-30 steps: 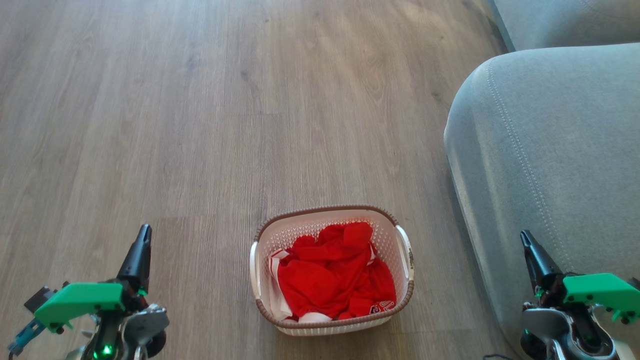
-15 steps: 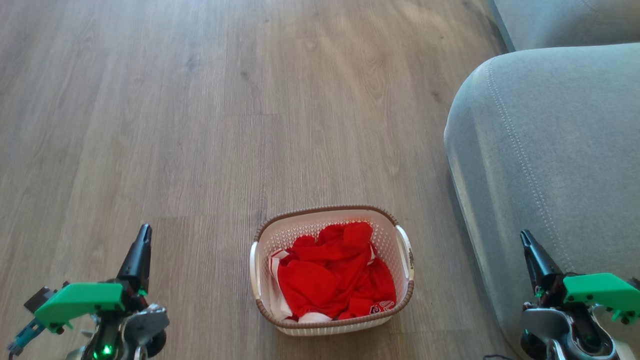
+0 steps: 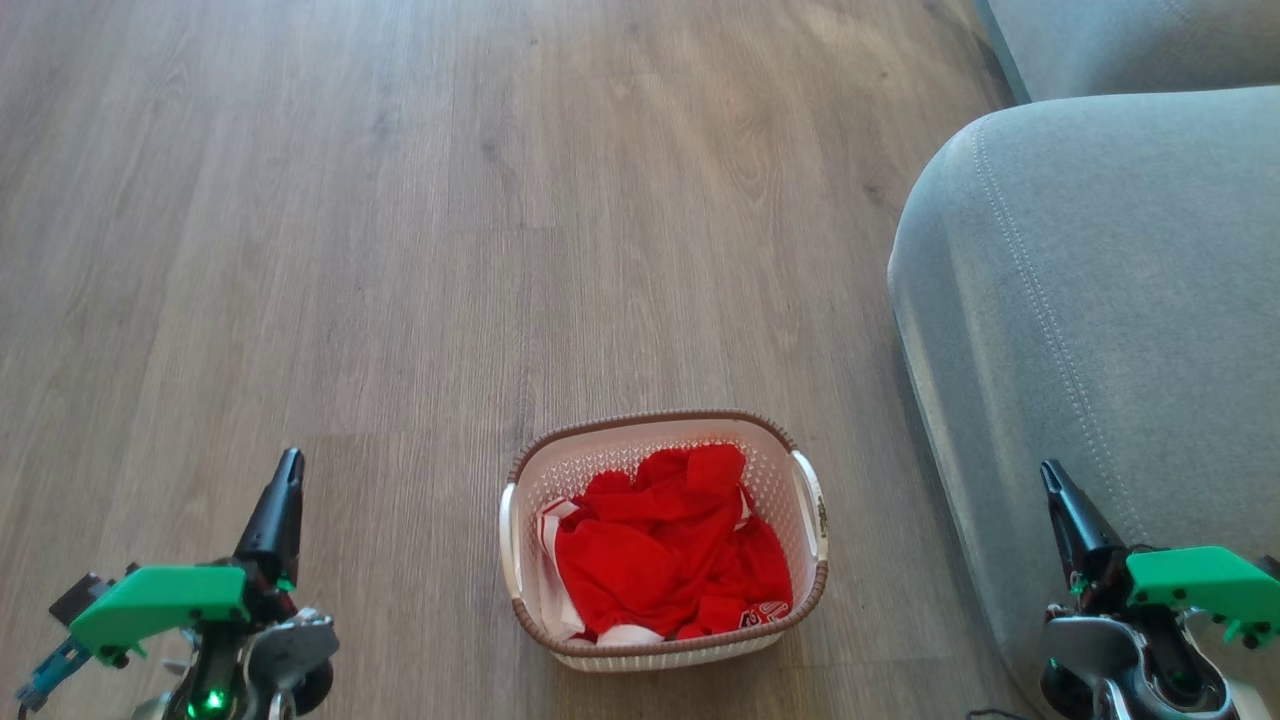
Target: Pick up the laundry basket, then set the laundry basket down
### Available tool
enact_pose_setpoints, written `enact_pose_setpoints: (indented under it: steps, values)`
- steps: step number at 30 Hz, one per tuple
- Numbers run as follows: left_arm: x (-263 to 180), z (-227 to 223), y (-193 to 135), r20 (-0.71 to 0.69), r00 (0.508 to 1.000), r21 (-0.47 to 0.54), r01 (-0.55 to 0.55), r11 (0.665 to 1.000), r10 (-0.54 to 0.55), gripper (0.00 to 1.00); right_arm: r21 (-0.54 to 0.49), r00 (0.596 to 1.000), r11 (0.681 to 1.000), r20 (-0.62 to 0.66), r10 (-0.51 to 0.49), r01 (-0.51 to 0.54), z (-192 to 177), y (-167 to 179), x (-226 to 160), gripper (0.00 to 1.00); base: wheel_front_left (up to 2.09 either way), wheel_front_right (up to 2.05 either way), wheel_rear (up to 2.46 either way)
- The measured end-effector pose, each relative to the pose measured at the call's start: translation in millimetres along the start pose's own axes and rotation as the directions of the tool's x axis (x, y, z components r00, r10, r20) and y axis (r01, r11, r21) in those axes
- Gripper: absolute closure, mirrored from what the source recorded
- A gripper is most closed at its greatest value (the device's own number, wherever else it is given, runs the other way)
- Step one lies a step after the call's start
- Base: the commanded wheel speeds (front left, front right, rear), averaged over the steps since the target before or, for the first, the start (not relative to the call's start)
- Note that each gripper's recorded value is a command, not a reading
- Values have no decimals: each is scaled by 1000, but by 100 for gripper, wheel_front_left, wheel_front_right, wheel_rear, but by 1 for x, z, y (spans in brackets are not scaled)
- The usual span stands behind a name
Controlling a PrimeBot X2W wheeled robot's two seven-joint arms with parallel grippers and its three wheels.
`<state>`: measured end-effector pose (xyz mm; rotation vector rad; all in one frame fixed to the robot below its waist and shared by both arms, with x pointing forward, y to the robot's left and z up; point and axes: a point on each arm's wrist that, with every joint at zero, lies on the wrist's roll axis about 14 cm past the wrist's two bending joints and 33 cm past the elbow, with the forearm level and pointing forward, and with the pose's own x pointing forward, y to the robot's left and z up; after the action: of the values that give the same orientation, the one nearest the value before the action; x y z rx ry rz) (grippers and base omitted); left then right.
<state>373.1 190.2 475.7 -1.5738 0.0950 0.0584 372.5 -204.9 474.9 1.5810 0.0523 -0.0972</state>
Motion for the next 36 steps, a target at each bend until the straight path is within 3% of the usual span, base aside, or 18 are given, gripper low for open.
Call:
enact_pose_setpoints:
  steps: [36]
  values:
    - [0, 0, 0, 0, 1000, -2, 0, 1000, 0, 100, 0, 1000, 1000, 0, 0, 0, 0, 0, 0, 100, 0, 0, 0]
